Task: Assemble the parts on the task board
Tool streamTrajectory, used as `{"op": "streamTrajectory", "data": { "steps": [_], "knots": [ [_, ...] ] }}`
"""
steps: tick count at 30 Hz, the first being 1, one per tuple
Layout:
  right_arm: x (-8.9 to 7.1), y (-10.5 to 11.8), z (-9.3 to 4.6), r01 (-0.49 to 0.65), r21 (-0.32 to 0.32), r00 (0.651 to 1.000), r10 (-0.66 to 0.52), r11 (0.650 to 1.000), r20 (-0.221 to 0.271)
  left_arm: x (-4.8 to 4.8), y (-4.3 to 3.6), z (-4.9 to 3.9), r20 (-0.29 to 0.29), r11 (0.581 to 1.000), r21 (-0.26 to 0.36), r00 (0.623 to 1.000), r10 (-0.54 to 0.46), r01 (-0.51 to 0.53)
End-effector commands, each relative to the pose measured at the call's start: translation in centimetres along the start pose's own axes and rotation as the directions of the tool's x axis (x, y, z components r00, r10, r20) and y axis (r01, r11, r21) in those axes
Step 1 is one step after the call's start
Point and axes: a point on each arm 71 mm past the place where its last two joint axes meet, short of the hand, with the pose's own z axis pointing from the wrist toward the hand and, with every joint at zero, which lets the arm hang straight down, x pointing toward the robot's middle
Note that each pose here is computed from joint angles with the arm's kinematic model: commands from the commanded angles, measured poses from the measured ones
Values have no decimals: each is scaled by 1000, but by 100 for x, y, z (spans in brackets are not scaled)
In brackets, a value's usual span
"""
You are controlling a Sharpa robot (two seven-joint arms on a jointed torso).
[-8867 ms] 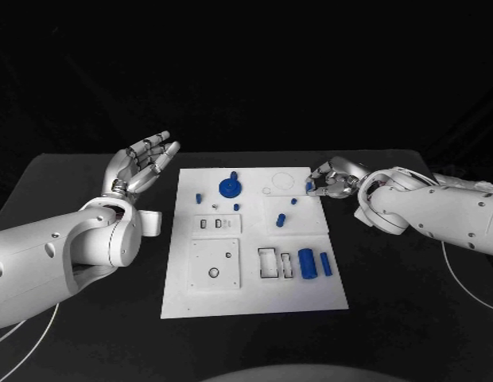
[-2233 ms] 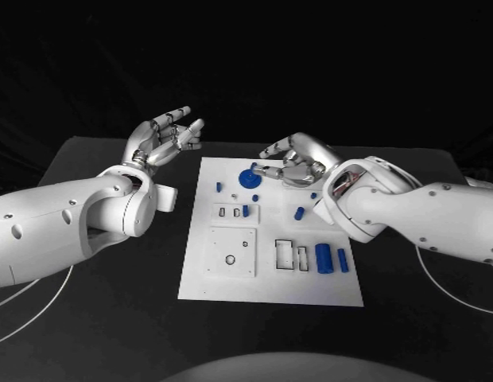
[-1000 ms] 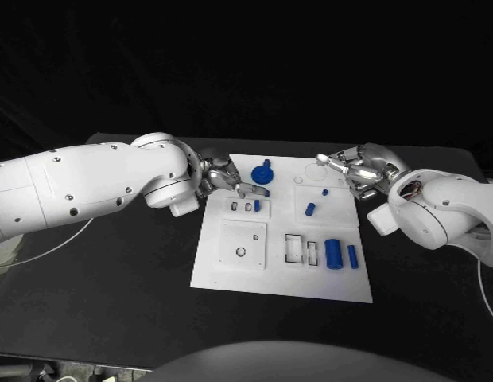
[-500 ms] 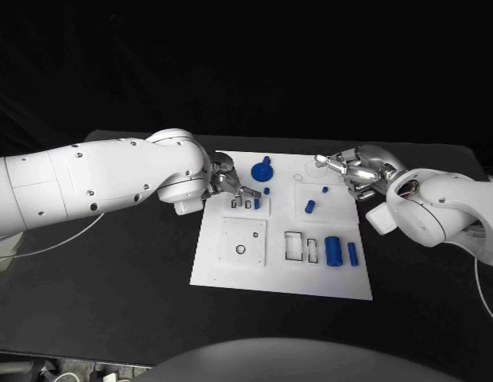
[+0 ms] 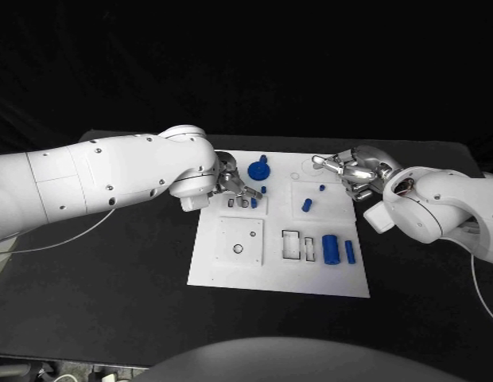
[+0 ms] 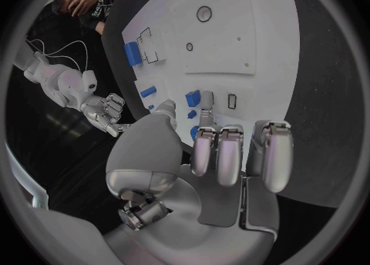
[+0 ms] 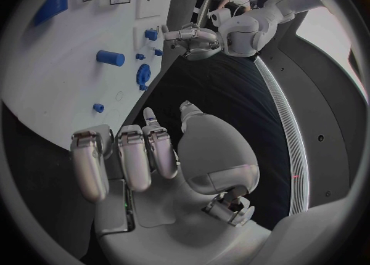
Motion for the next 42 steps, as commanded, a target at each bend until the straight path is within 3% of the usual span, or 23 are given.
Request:
{"op": "streamTrajectory", "data": {
  "steps": [1,19,42],
  "knots": [
    [30,-11,6,4,14,1000,-4,1000,-29,16,-30,30,-37,1000,-17,999,21,-21],
    [45,-22,15,6,25,999,-4,1000,-43,27,-169,127,-53,996,-52,996,69,-71],
    [81,-36,23,6,40,998,-3,999,-64,35,-218,187,-73,994,-57,994,84,-88]
  ]
}}
